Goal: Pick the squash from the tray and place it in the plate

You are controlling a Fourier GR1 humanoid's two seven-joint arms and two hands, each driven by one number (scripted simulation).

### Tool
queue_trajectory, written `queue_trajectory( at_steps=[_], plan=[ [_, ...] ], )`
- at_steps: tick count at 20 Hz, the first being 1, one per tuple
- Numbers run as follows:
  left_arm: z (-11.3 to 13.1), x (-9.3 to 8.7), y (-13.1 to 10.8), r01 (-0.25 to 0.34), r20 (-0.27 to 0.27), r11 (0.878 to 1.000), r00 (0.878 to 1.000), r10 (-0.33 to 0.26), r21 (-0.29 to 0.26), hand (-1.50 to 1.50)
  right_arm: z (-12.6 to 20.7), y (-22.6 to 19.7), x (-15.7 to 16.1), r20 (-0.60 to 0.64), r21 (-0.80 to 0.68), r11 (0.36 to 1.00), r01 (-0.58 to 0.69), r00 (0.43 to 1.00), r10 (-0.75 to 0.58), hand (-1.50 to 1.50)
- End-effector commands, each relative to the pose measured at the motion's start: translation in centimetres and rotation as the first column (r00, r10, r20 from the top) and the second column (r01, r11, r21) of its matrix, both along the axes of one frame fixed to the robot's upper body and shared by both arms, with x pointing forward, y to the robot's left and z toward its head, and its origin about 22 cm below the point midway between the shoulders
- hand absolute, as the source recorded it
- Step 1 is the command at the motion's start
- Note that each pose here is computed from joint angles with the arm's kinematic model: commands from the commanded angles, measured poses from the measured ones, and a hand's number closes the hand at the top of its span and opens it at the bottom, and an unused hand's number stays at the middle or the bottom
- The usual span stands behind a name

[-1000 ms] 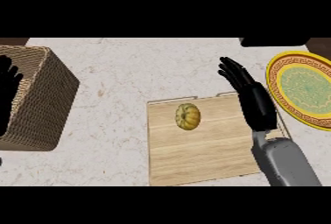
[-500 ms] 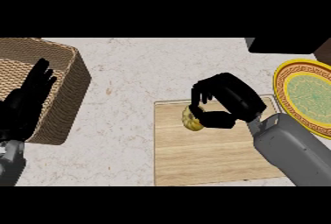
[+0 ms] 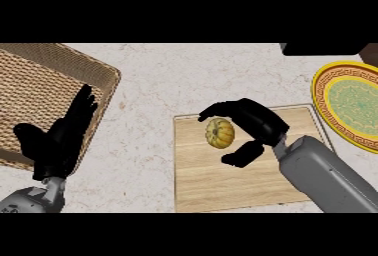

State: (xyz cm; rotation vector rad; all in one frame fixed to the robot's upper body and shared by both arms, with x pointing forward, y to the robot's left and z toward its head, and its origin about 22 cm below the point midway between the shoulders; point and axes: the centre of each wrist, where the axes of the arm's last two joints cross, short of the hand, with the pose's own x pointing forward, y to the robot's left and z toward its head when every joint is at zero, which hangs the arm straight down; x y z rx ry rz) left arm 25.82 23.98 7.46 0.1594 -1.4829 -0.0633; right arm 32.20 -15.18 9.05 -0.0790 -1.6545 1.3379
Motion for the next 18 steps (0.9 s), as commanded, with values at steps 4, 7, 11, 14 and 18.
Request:
queue_trajectory(
  at_steps=[4, 7, 11, 14, 18],
  plan=[
    [-5.6, -1.9, 0.3, -0.065, -0.195, 0.997, 0.978, 0.073, 0.044, 0.00, 3.3, 2.1, 0.9, 0.142, -0.418, 0.907, -0.058, 0.981, 0.129, -1.50],
    [-5.8, -2.0, 0.4, -0.059, -0.178, 0.996, 0.982, 0.069, 0.060, 0.00, 3.6, 4.5, 0.2, 0.162, -0.545, 0.837, -0.045, 0.974, 0.158, -1.50],
    [-6.0, -1.8, 0.3, -0.080, -0.190, 0.995, 0.978, 0.089, 0.051, 0.00, 6.0, 7.3, 0.6, 0.128, -0.673, 0.738, -0.049, 0.975, 0.181, -1.50],
    [-5.7, -2.0, -0.4, -0.077, -0.202, 0.996, 0.976, 0.085, 0.044, 0.00, 5.5, 7.4, 1.3, 0.028, -0.771, 0.632, -0.080, 0.987, 0.160, -1.50],
    [-6.7, -2.6, -0.8, -0.067, -0.171, 0.996, 0.982, 0.076, 0.055, 0.00, 5.1, 9.9, 2.4, -0.048, -0.837, 0.538, -0.094, 0.994, 0.100, -1.50]
  ],
)
